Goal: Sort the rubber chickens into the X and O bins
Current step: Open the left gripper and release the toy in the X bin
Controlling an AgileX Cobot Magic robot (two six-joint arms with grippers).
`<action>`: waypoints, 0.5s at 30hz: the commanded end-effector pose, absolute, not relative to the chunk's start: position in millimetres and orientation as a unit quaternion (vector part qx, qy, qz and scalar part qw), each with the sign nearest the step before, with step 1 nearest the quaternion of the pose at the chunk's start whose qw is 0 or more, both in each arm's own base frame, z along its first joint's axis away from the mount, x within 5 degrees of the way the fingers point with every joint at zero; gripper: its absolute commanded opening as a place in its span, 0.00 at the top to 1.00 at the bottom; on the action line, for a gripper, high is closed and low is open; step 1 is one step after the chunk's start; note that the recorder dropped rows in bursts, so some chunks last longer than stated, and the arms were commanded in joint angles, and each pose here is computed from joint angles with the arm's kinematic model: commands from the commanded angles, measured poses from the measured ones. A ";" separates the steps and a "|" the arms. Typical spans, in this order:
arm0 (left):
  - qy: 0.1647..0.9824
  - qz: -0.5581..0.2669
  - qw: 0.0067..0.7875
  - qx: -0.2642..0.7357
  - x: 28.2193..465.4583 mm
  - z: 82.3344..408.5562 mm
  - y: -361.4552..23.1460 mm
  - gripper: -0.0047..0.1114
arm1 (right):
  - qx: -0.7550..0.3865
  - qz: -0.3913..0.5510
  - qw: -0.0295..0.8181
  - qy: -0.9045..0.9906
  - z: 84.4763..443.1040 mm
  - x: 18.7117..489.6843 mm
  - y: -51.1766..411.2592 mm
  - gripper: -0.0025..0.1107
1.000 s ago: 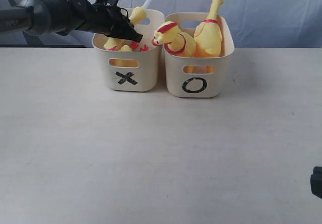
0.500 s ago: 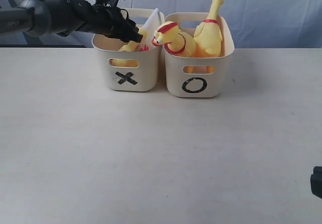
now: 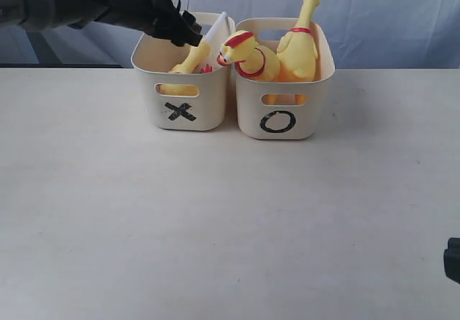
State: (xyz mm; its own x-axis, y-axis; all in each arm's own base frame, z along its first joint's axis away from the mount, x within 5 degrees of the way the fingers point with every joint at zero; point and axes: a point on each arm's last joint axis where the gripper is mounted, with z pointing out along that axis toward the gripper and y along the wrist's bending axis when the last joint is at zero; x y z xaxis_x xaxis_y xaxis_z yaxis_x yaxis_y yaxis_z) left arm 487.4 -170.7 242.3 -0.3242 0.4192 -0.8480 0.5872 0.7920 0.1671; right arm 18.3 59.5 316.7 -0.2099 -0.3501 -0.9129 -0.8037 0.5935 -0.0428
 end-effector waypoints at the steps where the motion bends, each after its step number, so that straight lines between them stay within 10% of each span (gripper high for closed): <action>1: 0.806 -0.099 0.484 0.325 475.2 269.0 -169.6 0.55 | -0.389 0.231 0.495 0.742 315.6 17.9 59.6 0.99; 8: 0.835 -0.071 0.416 0.354 458.3 278.6 -160.8 0.95 | -0.394 0.233 0.487 0.744 314.5 16.5 59.9 0.99; 15: 0.872 -0.073 0.379 0.301 448.0 280.6 -135.8 0.96 | -0.394 0.233 0.487 0.744 314.5 16.5 59.9 0.99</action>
State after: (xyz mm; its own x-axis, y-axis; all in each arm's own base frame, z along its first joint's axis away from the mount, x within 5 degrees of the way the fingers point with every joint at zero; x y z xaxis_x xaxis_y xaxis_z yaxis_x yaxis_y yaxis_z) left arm 453.7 -149.0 274.5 -0.4892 0.5078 -0.7091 0.6164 0.7765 0.1308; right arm 17.0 59.8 315.4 -0.2173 -0.3616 -0.9066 -0.8115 0.5831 -0.0380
